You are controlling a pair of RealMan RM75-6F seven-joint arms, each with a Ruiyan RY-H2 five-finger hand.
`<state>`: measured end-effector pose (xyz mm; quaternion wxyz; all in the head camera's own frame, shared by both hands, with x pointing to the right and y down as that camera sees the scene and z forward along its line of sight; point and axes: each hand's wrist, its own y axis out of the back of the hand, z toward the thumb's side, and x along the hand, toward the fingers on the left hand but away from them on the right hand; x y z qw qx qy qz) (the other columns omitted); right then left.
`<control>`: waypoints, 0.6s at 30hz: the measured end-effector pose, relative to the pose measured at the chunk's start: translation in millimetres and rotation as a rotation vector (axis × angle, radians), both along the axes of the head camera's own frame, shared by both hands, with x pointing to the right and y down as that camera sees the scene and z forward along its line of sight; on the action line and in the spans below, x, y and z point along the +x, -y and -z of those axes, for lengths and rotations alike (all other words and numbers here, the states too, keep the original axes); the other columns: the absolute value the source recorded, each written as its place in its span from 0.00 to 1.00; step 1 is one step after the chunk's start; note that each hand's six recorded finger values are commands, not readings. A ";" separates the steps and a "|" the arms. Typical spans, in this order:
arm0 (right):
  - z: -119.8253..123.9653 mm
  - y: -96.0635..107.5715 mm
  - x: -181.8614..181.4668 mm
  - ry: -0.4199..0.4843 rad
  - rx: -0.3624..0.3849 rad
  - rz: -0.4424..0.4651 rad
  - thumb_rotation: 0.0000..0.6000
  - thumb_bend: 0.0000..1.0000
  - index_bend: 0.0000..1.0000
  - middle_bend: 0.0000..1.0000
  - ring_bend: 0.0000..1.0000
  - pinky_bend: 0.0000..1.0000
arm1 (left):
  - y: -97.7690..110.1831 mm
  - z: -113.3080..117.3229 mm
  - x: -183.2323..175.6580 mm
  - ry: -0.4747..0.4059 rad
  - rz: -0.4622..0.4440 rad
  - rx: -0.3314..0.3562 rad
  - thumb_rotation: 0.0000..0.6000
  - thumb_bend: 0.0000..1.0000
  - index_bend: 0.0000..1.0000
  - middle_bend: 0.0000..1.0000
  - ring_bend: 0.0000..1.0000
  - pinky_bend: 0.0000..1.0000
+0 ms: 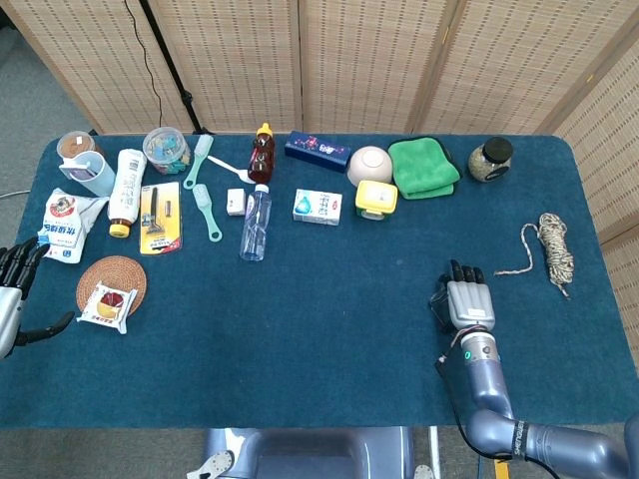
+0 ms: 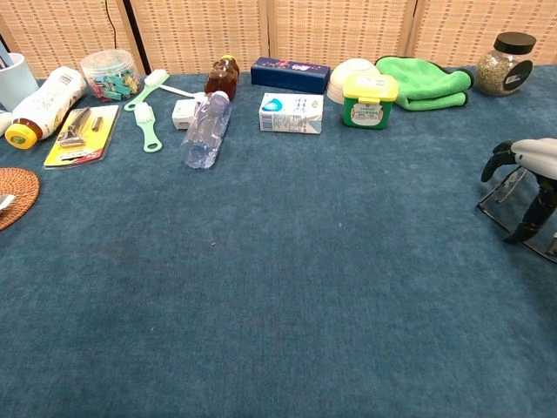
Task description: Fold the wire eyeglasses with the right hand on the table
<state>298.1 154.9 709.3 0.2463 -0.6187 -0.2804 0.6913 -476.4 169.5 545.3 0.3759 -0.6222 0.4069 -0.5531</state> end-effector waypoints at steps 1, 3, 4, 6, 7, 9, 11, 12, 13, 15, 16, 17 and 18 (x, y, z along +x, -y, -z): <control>-0.4 -0.2 1.1 0.001 0.000 -0.001 1.00 0.13 0.25 0.00 0.00 0.00 | -0.1 -0.5 0.3 0.000 -0.001 -0.001 0.73 0.20 0.00 0.00 0.00 0.00; -1.0 -0.3 2.6 0.001 0.000 -0.003 1.00 0.13 0.26 0.00 0.00 0.00 | 0.0 -0.9 0.7 0.000 -0.001 -0.002 0.73 0.20 0.00 0.00 0.00 0.00; -1.5 -0.3 3.7 0.000 0.000 -0.004 1.00 0.13 0.27 0.00 0.00 0.00 | 0.0 -1.1 0.7 0.000 -0.001 -0.002 0.74 0.20 0.00 0.00 0.00 0.00; -2.1 -0.1 4.9 -0.001 0.001 -0.005 1.00 0.13 0.28 0.00 0.00 0.00 | 0.3 -1.2 0.8 0.001 -0.001 -0.002 0.73 0.20 0.00 0.00 0.00 0.00; -2.5 0.3 5.6 -0.002 0.002 -0.006 1.00 0.13 0.28 0.00 0.00 0.00 | 0.3 -1.4 0.9 0.001 -0.001 -0.002 0.74 0.20 0.00 0.00 0.00 0.00; -3.1 0.8 6.8 -0.004 0.003 -0.006 1.00 0.13 0.29 0.00 0.00 0.00 | 0.6 -1.4 1.1 0.002 -0.002 -0.002 0.73 0.20 0.00 0.00 0.00 0.00; -3.5 1.4 7.6 -0.009 0.003 -0.001 1.00 0.13 0.29 0.00 0.00 0.00 | 0.7 -1.3 1.1 0.002 -0.001 -0.001 0.73 0.20 0.00 0.00 0.00 0.00; -3.6 1.7 7.8 -0.011 0.003 0.000 1.00 0.13 0.30 0.00 0.00 0.00 | 0.7 -1.3 1.0 0.002 -0.001 -0.001 0.73 0.20 0.00 0.00 0.00 0.00; -3.6 2.0 8.0 -0.012 0.003 0.001 1.00 0.13 0.30 0.01 0.00 0.00 | 0.7 -1.3 1.0 0.002 -0.001 0.000 0.73 0.20 0.00 0.00 0.00 0.00; -3.5 2.7 8.1 -0.012 0.003 0.001 1.00 0.13 0.31 0.01 0.00 0.00 | 0.7 -1.5 0.8 0.002 0.000 -0.001 0.73 0.20 0.00 0.00 0.00 0.00; -3.4 3.4 8.5 -0.014 0.003 0.002 1.00 0.13 0.31 0.01 0.00 0.00 | 0.5 -1.8 0.5 0.003 0.001 -0.002 0.74 0.20 0.00 0.00 0.00 0.00; -3.4 4.0 9.0 -0.016 0.003 0.003 1.00 0.13 0.32 0.02 0.00 0.00 | 0.3 -1.9 0.4 0.003 0.001 -0.002 0.74 0.20 0.00 0.00 0.00 0.00; -3.5 4.7 9.7 -0.018 0.003 0.002 1.00 0.13 0.32 0.02 0.00 0.00 | 0.2 -1.8 0.2 0.003 0.002 -0.002 0.74 0.20 0.00 0.00 0.00 0.00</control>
